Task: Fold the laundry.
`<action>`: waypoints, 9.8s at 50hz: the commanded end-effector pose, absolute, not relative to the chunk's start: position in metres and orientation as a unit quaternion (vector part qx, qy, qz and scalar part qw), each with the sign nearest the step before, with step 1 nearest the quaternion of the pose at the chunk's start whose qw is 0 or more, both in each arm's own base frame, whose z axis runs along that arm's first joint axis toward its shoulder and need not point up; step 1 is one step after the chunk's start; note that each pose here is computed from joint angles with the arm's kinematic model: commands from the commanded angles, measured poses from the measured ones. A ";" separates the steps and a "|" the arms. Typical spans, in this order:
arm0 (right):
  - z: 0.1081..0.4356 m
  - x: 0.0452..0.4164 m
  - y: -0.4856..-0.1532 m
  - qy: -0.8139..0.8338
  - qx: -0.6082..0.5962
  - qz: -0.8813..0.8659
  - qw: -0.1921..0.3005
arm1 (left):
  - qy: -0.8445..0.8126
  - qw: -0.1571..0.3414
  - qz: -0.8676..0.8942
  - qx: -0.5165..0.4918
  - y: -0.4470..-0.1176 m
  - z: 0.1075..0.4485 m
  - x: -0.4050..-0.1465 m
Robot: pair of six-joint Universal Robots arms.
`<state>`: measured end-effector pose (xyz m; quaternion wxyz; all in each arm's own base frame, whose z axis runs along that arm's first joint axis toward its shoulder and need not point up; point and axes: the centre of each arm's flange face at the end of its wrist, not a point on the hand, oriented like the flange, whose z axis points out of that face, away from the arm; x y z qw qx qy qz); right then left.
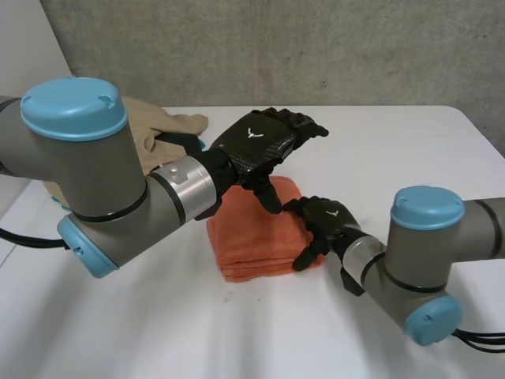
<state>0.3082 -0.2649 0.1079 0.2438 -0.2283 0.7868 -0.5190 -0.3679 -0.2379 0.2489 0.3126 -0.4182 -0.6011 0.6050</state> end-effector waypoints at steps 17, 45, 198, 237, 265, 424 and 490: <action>0.120 0.309 -0.306 0.758 -0.242 -0.581 0.168 | -0.597 0.309 0.613 -0.416 -0.238 0.255 -0.367; 0.132 0.076 -0.547 0.708 -0.007 -0.702 -0.078 | -0.563 0.343 0.631 -0.409 -0.216 0.290 -0.375; 0.209 0.197 -0.284 0.693 -0.337 -0.637 -0.008 | -0.737 0.162 0.503 -0.422 -0.090 0.168 -0.302; 0.218 0.200 -0.275 0.681 -0.337 -0.650 -0.011 | -0.399 0.011 0.898 -0.188 -0.282 0.388 -0.327; 0.216 0.190 -0.282 0.687 -0.328 -0.648 -0.014 | -0.509 0.310 0.652 -0.469 -0.186 0.192 -0.441; 0.173 0.287 -0.321 0.754 -0.253 -0.604 0.055 | -0.732 0.076 0.605 -0.304 -0.290 0.114 -0.309; 0.226 0.299 -0.413 0.604 -0.150 -0.782 0.024 | -0.489 0.033 0.848 -0.202 -0.447 0.266 -0.323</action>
